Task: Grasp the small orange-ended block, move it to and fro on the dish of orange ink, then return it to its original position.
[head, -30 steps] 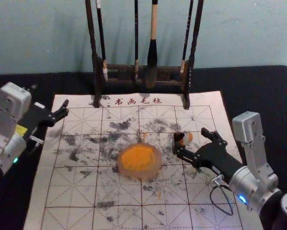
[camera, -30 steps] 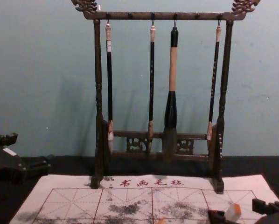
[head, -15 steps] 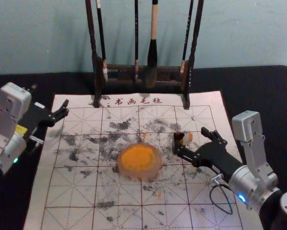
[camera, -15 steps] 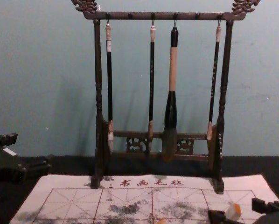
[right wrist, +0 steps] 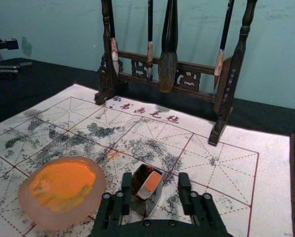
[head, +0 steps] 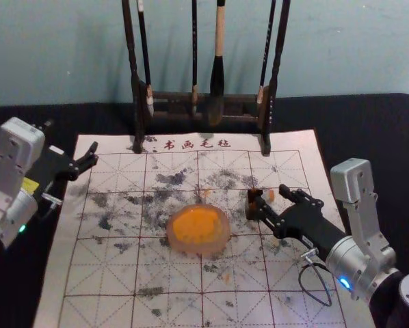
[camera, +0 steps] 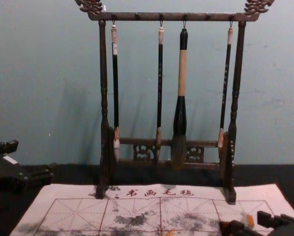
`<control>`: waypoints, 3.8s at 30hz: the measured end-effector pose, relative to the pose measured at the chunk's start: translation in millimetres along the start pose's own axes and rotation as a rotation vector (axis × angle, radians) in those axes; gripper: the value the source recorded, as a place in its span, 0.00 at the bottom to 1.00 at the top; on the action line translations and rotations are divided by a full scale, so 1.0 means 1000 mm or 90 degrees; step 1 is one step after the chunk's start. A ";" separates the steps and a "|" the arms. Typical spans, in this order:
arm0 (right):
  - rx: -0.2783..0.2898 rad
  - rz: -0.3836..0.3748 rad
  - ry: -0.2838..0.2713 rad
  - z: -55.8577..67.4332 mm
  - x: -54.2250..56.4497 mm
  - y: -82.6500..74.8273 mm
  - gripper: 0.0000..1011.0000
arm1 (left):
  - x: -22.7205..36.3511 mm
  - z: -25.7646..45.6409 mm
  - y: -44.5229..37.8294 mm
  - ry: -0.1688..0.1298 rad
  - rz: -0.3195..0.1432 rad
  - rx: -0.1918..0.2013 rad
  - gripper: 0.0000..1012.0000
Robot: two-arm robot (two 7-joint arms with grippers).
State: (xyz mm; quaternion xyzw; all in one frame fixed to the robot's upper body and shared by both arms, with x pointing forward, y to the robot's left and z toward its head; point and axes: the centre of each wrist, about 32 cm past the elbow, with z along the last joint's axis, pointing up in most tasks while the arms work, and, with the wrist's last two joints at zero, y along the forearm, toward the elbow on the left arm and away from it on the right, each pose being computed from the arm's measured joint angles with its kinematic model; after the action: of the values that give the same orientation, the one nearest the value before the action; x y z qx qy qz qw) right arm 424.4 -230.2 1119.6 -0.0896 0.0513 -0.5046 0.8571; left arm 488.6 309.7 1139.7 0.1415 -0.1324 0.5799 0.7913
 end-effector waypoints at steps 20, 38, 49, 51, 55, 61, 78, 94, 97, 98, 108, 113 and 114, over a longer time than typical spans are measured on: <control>0.001 0.000 0.000 0.000 0.000 0.000 0.16 | 0.0000 0.0000 0.0000 0.000 0.000 0.000 0.99; 0.010 0.011 0.007 0.003 0.002 -0.001 0.14 | 0.0000 0.0000 0.0000 0.000 0.000 0.000 0.99; 0.013 0.032 0.017 0.024 0.007 -0.003 0.13 | 0.0000 0.0000 0.0000 0.000 0.000 0.000 0.99; 0.010 0.035 0.013 0.030 0.009 -0.004 0.13 | 0.0000 0.0000 0.0000 0.000 0.000 0.000 0.99; 0.011 0.043 -0.005 0.041 0.015 -0.005 0.13 | 0.0001 0.0000 0.0000 0.000 0.000 0.000 0.99; 0.024 0.068 -0.045 0.059 0.027 -0.008 0.13 | 0.0000 0.0000 0.0000 0.000 0.000 0.000 0.99; 0.030 0.228 -0.160 0.092 0.058 0.025 0.13 | 0.0000 0.0000 0.0000 0.000 0.000 0.000 0.99; -0.054 0.367 -0.212 0.115 0.058 0.071 0.13 | 0.0000 0.0000 0.0000 0.000 0.000 0.000 0.99; -0.068 0.388 -0.233 0.117 0.057 0.078 0.13 | 0.0001 0.0000 0.0000 0.000 0.000 0.000 0.99; -0.070 0.392 -0.239 0.117 0.056 0.080 0.13 | 0.0000 0.0000 0.0000 0.000 0.000 0.000 0.99; -0.093 0.417 -0.284 0.114 0.052 0.095 0.13 | 0.0000 0.0000 0.0000 0.000 0.000 0.000 0.99; -0.101 0.421 -0.293 0.111 0.051 0.097 0.13 | 0.0000 0.0000 0.0000 0.000 0.000 0.000 0.99; -0.103 0.421 -0.296 0.110 0.050 0.097 0.13 | 0.0000 0.0000 0.0000 0.000 0.000 0.000 0.99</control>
State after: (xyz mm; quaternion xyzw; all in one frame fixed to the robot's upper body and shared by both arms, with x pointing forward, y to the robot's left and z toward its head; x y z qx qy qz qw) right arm 551.8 -216.8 1207.4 -0.2475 -0.0783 -0.1625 0.9519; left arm 488.6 309.6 1139.8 0.1415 -0.1325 0.5799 0.7913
